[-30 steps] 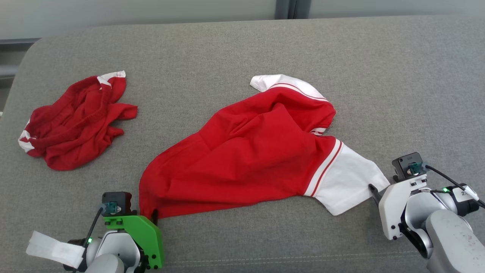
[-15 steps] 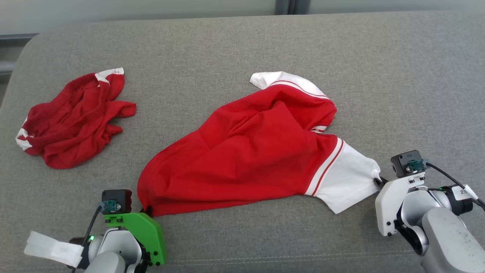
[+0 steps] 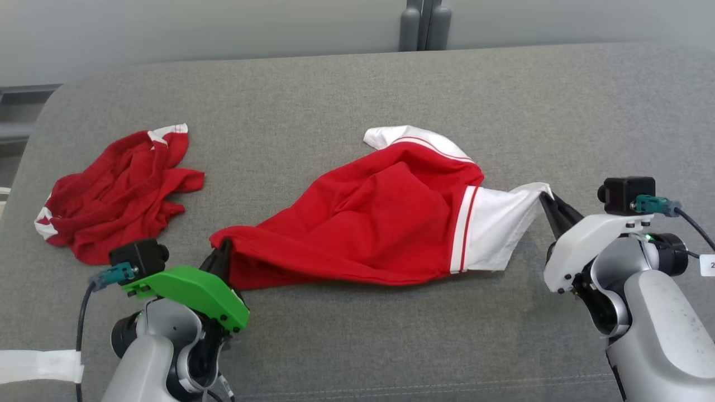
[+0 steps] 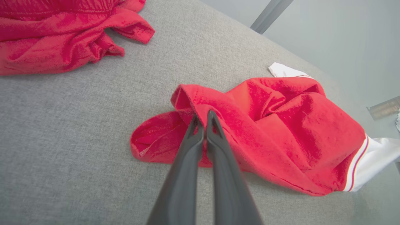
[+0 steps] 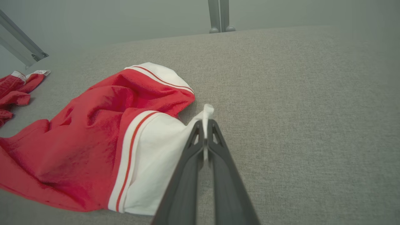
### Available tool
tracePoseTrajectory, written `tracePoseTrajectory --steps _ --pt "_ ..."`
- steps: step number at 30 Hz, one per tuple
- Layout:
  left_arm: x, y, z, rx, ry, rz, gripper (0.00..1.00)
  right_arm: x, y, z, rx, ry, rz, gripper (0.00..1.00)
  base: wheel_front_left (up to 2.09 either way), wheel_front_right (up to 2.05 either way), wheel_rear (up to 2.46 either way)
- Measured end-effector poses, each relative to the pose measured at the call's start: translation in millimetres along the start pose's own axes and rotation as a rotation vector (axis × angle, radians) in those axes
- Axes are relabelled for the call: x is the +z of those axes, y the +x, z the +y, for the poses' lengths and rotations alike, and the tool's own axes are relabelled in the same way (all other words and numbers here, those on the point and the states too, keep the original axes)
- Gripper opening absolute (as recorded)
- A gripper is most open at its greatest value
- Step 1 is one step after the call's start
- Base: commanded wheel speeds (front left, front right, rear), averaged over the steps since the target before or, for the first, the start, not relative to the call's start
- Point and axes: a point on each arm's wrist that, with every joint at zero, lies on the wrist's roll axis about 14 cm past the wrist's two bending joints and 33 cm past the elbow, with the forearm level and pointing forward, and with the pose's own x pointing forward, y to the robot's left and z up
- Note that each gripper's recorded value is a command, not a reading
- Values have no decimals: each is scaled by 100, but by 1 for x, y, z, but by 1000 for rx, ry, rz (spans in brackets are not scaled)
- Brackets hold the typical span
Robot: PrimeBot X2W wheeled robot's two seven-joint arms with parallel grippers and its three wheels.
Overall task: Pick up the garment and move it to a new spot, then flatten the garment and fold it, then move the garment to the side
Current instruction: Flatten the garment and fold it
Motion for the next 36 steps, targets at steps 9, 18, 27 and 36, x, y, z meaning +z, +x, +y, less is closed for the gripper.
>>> tracePoseTrajectory --steps 9,18,27,36 --pt "93 -3 -62 -158 -73 -240 0 89 -21 4 5 -86 -199 0 0 0 0" --pt "167 10 -112 -262 -54 -402 0 156 -21 16 31 -201 -309 0 0 0 0" --pt "200 44 -125 -290 -37 -459 0 144 18 33 99 -286 -223 0 0 0 0" --pt "259 98 -159 -379 116 -532 0 209 80 29 91 -475 -335 0 0 0 0"
